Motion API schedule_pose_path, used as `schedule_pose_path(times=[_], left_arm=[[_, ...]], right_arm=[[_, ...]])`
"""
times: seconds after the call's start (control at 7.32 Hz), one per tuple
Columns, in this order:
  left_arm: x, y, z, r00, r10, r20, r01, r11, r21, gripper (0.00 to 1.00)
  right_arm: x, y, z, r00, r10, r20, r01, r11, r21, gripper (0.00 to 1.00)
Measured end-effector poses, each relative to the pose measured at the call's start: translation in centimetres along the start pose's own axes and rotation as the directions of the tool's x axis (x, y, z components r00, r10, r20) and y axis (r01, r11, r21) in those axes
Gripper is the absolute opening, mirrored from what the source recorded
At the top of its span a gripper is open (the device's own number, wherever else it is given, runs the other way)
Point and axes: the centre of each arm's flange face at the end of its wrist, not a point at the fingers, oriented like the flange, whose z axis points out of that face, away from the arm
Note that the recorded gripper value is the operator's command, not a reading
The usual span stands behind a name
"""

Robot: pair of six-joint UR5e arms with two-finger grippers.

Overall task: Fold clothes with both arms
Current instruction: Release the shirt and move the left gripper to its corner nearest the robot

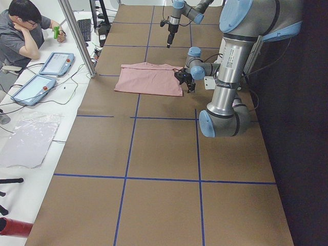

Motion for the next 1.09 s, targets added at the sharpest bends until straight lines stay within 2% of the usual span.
schedule_pose_path(times=[0.55,0.96,1.09], left_arm=[[0.5,-1.9,1.2,1.000,-0.012,0.021,0.011,0.999,0.053,0.96],[0.4,-2.4,1.8,0.999,-0.015,0.030,0.013,0.998,0.066,0.94],[0.3,-2.4,2.2,0.999,-0.015,0.037,0.012,0.998,0.068,0.90]], right_arm=[[-0.1,0.0,0.1,1.000,-0.001,0.000,0.001,1.000,0.000,1.00],[0.0,-0.1,0.0,1.000,0.000,0.000,0.000,1.000,0.003,1.00],[0.0,-0.1,0.0,1.000,0.000,0.000,0.000,1.000,0.003,1.00]])
